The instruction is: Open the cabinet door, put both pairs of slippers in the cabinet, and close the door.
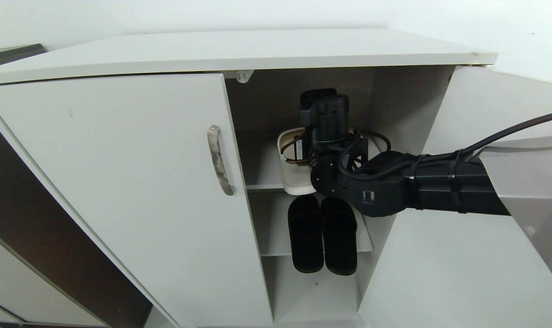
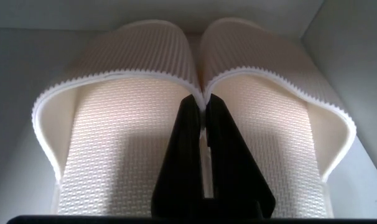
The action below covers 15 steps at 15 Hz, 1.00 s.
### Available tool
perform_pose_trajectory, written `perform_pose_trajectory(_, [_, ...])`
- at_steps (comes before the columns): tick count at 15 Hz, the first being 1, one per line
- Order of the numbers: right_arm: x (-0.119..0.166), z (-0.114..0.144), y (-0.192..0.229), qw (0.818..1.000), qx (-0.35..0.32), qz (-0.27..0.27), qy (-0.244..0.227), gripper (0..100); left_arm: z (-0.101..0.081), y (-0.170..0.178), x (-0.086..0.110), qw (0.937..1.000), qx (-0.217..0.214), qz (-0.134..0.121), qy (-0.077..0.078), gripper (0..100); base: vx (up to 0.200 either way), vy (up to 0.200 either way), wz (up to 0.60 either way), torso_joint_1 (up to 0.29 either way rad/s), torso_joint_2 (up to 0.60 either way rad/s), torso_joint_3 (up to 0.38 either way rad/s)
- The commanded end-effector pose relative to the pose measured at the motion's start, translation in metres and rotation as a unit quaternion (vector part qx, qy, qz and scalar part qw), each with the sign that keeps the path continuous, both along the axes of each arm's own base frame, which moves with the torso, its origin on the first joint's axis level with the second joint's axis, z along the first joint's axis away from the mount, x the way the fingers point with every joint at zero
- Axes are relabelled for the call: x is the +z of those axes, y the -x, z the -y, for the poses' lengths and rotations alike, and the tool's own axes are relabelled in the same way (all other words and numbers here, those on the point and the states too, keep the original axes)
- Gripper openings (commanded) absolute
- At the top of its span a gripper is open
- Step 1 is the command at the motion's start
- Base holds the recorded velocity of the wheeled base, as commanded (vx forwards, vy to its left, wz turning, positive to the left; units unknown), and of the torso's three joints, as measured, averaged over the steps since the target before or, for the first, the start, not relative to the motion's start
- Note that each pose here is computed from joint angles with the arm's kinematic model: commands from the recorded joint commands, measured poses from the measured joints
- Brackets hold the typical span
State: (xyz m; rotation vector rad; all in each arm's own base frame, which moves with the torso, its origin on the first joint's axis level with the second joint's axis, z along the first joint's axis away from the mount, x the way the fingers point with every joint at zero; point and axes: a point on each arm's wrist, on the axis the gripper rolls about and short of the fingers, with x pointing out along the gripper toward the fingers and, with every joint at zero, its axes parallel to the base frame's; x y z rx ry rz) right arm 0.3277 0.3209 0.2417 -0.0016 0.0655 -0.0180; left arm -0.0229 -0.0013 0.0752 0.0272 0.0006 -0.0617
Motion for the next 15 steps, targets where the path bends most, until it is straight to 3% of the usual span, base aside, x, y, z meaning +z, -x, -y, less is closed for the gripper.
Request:
perform_pose_trajectory(1, [-0.001, 0.0, 0.002, 1.0, 0.001, -0.003, 0.003, 100, 0.0, 0.0, 0.0, 1.0, 0.0, -0.001, 0.0, 0, 0.0, 0.0, 0.0, 0.0, 0.0, 0.0])
perform_pose_trajectory(5, [0.013, 0.01, 0.025, 1.0, 0.012, -0.003, 0.007, 100, 0.0, 0.0, 0.0, 1.0, 0.0, 0.0, 0.0, 0, 0.0, 0.0, 0.0, 0.0, 0.0, 0.0])
perform_pose_trajectory(7, [0.025, 0.016, 0.062, 0.999, 0.037, -0.002, 0.002, 100, 0.0, 0.0, 0.0, 1.0, 0.0, -0.001, 0.0, 0, 0.0, 0.0, 0.0, 0.0, 0.0, 0.0])
perform_pose_trajectory(9, [0.038, 0.033, 0.104, 0.998, 0.068, -0.001, 0.002, 100, 0.0, 0.0, 0.0, 1.0, 0.0, -0.001, 0.0, 0, 0.0, 0.0, 0.0, 0.0, 0.0, 0.0])
perform_pose_trajectory(11, [0.031, 0.055, 0.128, 0.996, 0.083, -0.015, 0.016, 100, 0.0, 0.0, 0.0, 1.0, 0.0, -0.001, 0.0, 0, 0.0, 0.0, 0.0, 0.0, 0.0, 0.0])
perform_pose_trajectory(12, [0.024, 0.062, 0.135, 0.996, 0.087, -0.018, 0.015, 0, 0.0, 0.0, 0.0, 1.0, 0.0, -0.001, 0.0, 0, 0.0, 0.0, 0.0, 0.0, 0.0, 0.0])
perform_pose_trajectory(15, [0.01, 0.069, 0.14, 0.993, 0.116, 0.006, 0.002, 0, 0.0, 0.0, 0.0, 1.0, 0.001, -0.001, 0.001, 0, 0.0, 0.0, 0.0, 0.0, 0.0, 0.0])
